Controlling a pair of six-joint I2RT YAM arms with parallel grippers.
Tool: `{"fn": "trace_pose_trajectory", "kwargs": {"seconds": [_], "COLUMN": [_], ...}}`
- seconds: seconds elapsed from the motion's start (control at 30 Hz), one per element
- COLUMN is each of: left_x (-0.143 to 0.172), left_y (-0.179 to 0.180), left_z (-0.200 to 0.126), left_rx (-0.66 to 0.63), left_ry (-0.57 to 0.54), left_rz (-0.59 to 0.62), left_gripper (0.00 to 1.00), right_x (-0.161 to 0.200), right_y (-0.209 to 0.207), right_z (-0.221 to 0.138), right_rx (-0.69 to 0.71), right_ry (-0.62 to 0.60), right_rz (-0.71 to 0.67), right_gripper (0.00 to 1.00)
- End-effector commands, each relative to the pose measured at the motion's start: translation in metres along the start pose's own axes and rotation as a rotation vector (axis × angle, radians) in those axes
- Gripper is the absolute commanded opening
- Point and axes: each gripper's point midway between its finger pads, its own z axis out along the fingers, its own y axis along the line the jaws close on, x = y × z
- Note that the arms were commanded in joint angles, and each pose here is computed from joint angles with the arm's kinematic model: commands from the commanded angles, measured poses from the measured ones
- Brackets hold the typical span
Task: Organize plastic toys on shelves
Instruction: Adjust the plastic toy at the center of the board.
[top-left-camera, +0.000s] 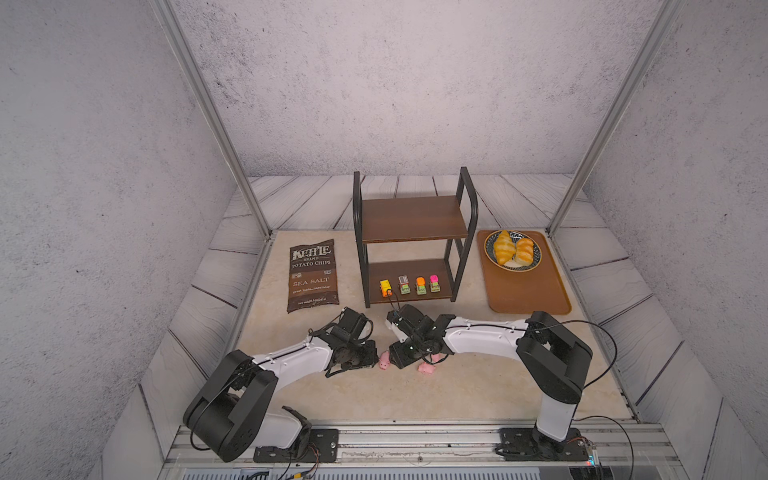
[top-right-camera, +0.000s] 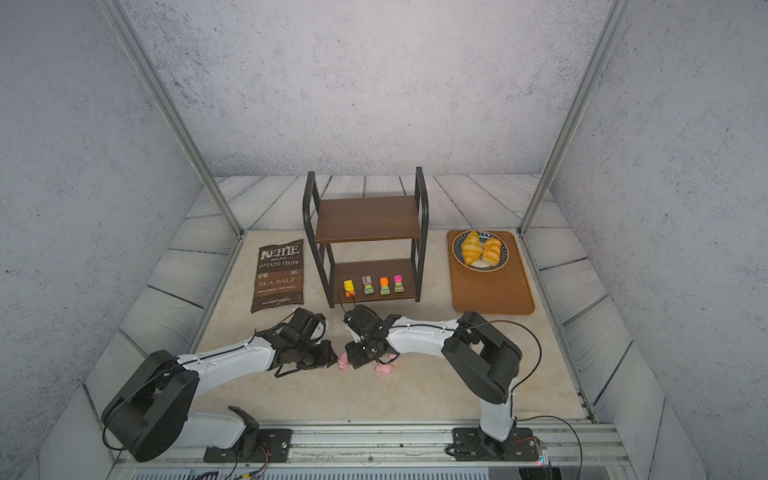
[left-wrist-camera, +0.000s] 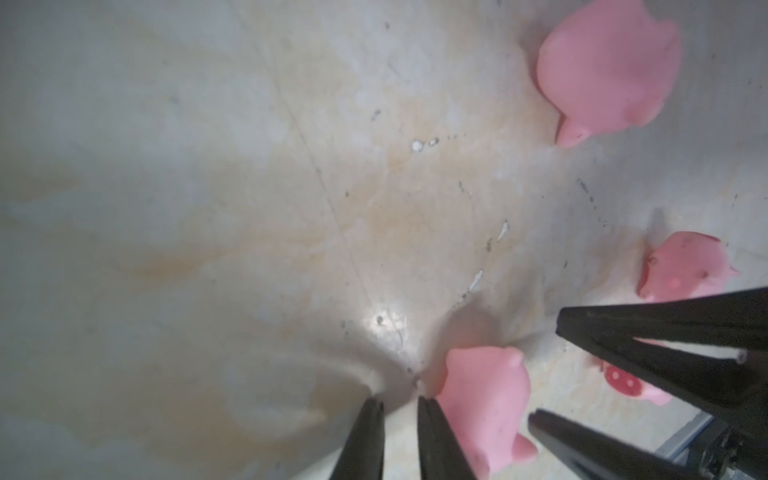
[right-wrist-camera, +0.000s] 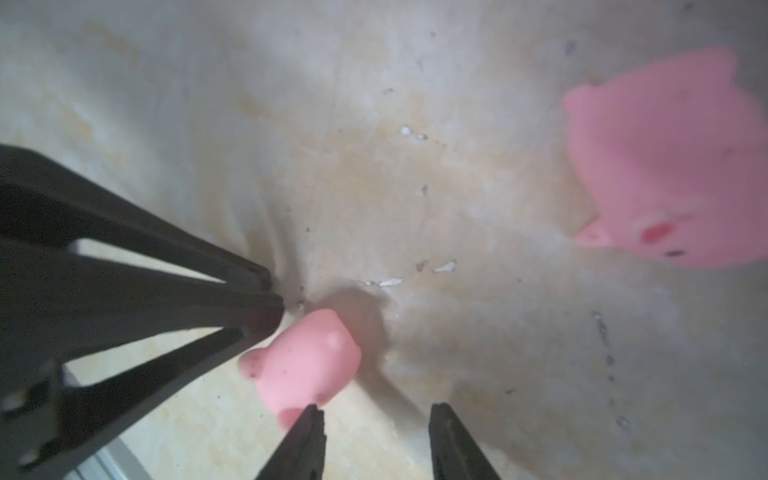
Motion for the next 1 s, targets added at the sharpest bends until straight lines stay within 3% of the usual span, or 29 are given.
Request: {"fn": "trace_pose_trajectory", "kwargs": {"seconds": [0.0,0.23,0.6,0.97], "left_x": [0.011,0.014,0.010,0.013], "left_y": [0.004,-0.001,-0.004,-0.007], "left_z": [0.001,0.001,0.007,0.006], "left_rx": [-0.001,0.030,0.055,0.078], "left_ry": [0.037,0.053,0.044,0.046], "left_rz": [-0.008,-0.006,-0.041,-0.043], "left_gripper": [0.21,0.21,0.21,0.22], "right_x": [-0.013,-0.020,-0.032,-0.037], "right_y": [-0.009,0.010,0.014,-0.001], "right_z": [-0.023,-0.012,0.008,-0.025], "right_rx": [0.088,-0.003,0.007,0.030], "right_ry": [-0.052,-0.029,0.012,-0.045], "right_rz": [0.009,-0.010,-0.031,0.004], "right_gripper": [0.43,0.37,0.36,0.37]}}
